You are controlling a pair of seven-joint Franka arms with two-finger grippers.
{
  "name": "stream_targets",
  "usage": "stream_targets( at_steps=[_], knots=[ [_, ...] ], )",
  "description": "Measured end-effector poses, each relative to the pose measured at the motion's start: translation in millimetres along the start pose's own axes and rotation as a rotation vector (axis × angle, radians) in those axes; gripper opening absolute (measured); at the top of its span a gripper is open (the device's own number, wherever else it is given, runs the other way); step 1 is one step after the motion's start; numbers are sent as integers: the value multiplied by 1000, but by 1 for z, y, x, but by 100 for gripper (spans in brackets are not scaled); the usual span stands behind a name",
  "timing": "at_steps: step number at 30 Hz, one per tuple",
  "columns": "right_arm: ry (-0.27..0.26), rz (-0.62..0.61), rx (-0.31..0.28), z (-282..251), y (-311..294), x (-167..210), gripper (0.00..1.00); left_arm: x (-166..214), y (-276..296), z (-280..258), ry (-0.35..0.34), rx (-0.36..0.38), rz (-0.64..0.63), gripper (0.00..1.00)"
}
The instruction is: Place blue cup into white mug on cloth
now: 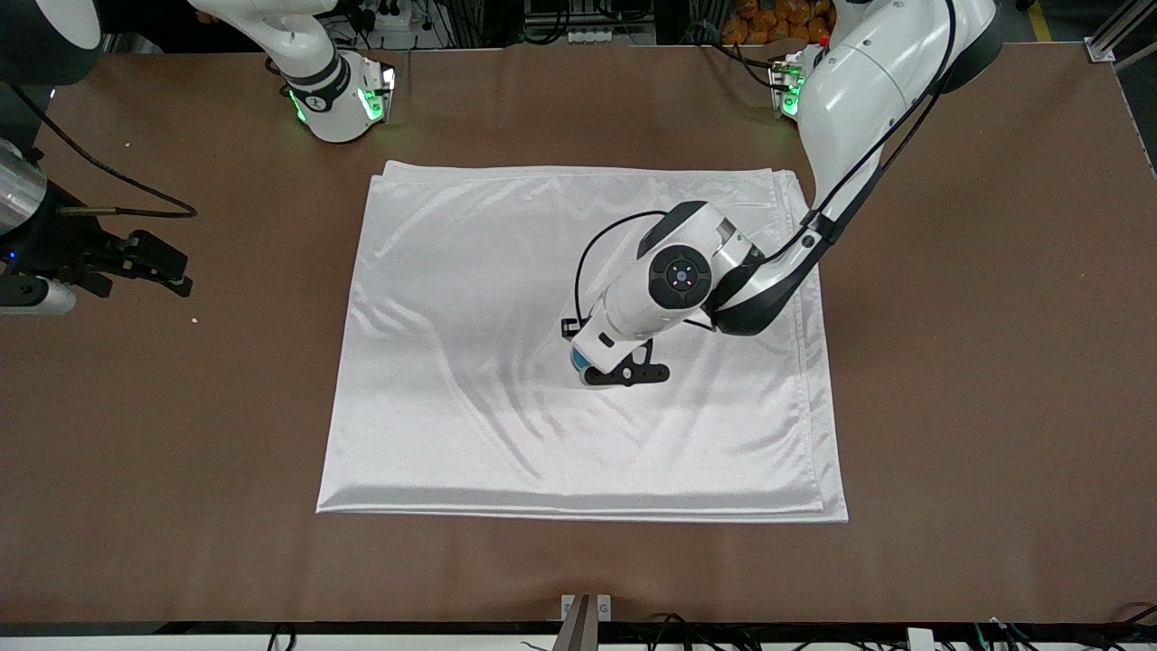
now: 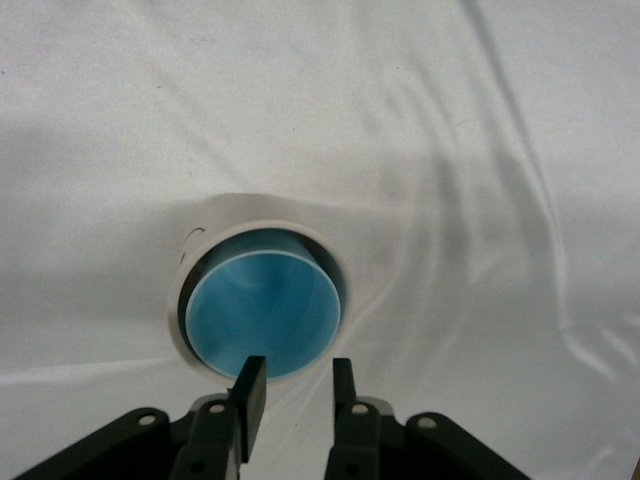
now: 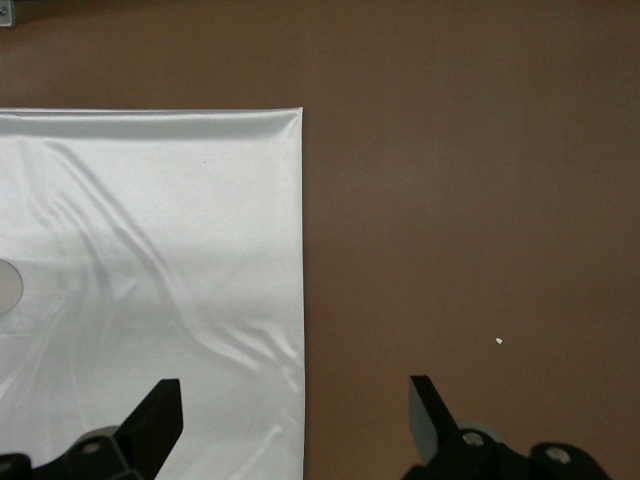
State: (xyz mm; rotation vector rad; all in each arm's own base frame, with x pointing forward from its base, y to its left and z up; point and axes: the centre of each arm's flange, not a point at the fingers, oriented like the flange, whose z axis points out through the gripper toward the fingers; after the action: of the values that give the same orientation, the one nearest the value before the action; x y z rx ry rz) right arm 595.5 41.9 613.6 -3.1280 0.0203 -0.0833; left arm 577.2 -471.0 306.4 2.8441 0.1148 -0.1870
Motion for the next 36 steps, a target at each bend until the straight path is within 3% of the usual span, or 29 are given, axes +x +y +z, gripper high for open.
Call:
stream_targets(
  at_steps=[6,8,14,28,36],
  knots=[
    [-7,-44,4,8,-1,0,100,-1,-1,-13,-10,27,2,63],
    [-9,-52,7,10,-1,0,100,-2,-2,-24,-12,44,2,75],
    [-12,-59,12,11,-2,0,100,-6,-11,-83,7,114,-2,99],
    [-8,-74,16,11,-11,0,100,-14,-79,-220,142,286,19,100],
    [-5,-89,18,12,-20,0,100,-25,-143,-294,168,268,83,100]
  ],
)
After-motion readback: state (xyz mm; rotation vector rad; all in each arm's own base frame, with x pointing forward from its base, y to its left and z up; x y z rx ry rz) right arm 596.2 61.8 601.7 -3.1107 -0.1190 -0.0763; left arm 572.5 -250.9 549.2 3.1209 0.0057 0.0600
